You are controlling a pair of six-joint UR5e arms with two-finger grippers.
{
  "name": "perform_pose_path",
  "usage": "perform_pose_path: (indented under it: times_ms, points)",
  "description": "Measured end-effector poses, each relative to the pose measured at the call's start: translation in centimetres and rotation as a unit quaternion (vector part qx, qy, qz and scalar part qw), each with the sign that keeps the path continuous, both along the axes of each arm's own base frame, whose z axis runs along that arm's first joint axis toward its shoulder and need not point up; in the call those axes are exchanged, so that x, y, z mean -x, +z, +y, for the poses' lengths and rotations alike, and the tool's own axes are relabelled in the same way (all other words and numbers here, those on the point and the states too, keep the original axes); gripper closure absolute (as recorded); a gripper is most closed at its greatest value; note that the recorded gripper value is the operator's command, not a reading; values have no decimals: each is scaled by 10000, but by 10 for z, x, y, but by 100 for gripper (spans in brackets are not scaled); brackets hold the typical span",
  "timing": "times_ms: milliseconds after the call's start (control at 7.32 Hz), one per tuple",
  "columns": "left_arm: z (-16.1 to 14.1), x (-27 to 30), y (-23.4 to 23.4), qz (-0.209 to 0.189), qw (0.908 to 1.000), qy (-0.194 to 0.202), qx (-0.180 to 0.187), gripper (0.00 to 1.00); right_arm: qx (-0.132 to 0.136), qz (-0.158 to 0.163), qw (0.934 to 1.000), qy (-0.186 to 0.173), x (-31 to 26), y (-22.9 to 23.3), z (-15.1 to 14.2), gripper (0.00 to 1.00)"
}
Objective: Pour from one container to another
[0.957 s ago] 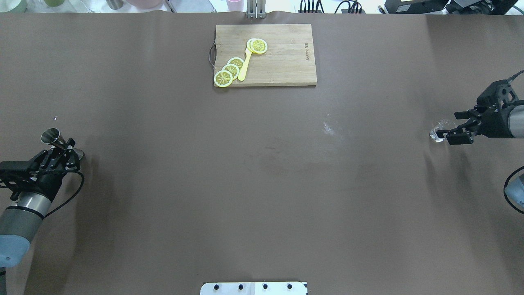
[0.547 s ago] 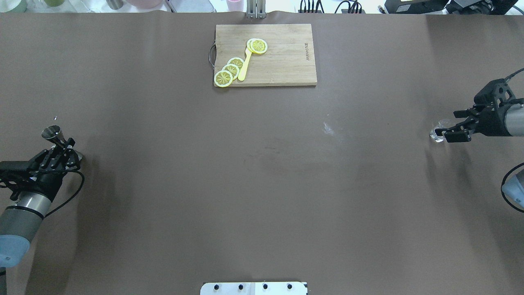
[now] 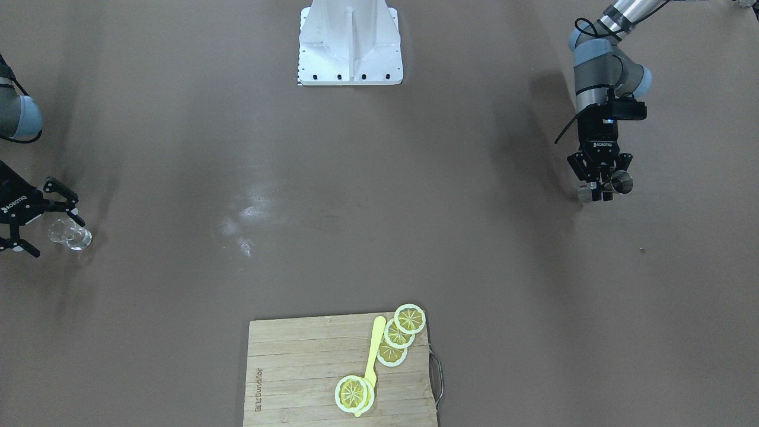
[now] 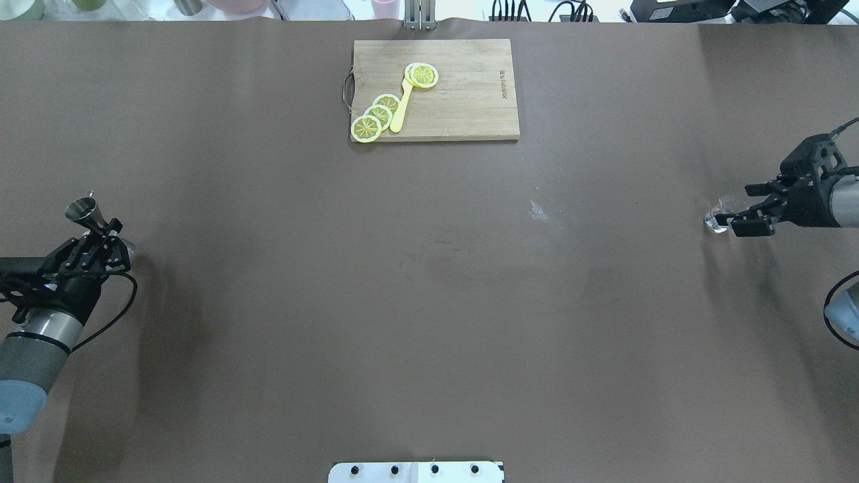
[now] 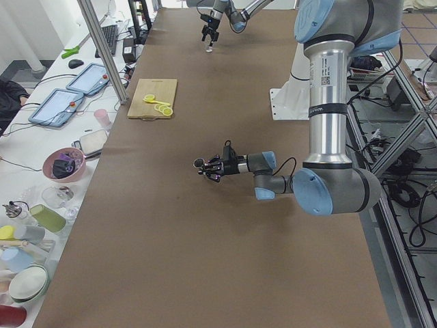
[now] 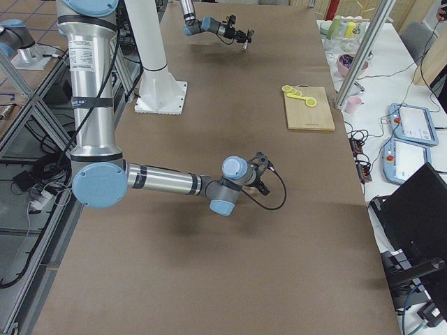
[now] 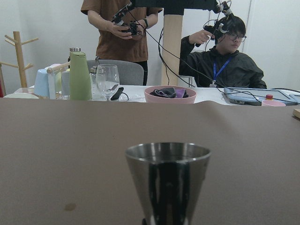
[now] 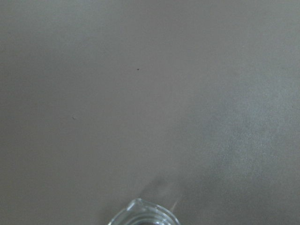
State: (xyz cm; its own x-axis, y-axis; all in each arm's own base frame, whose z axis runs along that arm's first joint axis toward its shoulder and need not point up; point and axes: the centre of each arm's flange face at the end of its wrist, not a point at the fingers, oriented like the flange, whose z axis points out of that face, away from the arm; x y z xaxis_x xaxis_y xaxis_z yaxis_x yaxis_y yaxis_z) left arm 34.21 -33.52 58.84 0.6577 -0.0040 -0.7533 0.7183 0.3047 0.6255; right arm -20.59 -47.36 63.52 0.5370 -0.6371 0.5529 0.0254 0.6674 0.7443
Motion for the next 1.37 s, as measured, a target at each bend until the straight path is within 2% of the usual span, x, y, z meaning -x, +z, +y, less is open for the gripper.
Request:
perform_pose_path:
  times_ms: [683,820,957,1094,1230,1367]
  points:
    - [-9,3,-45,226,9997,-12,-36,100,-75,-21,9998,-208,20,0,5,6]
    - [-9,1,-55,302,9995,111,-10,100,-78,-3,9997,-224,23,1,5,18]
    - [-9,-5,-68,454,9984,334,21,100,-79,5,9997,-238,25,2,5,41]
    - [-9,-13,-85,651,9961,596,38,100,-77,13,9997,-245,26,3,5,82]
    - [-9,-21,-99,813,9936,787,29,100,-127,47,9996,-260,26,4,5,100]
    - [-12,-27,-111,721,9932,911,-68,100,-268,122,9991,-300,25,4,4,100]
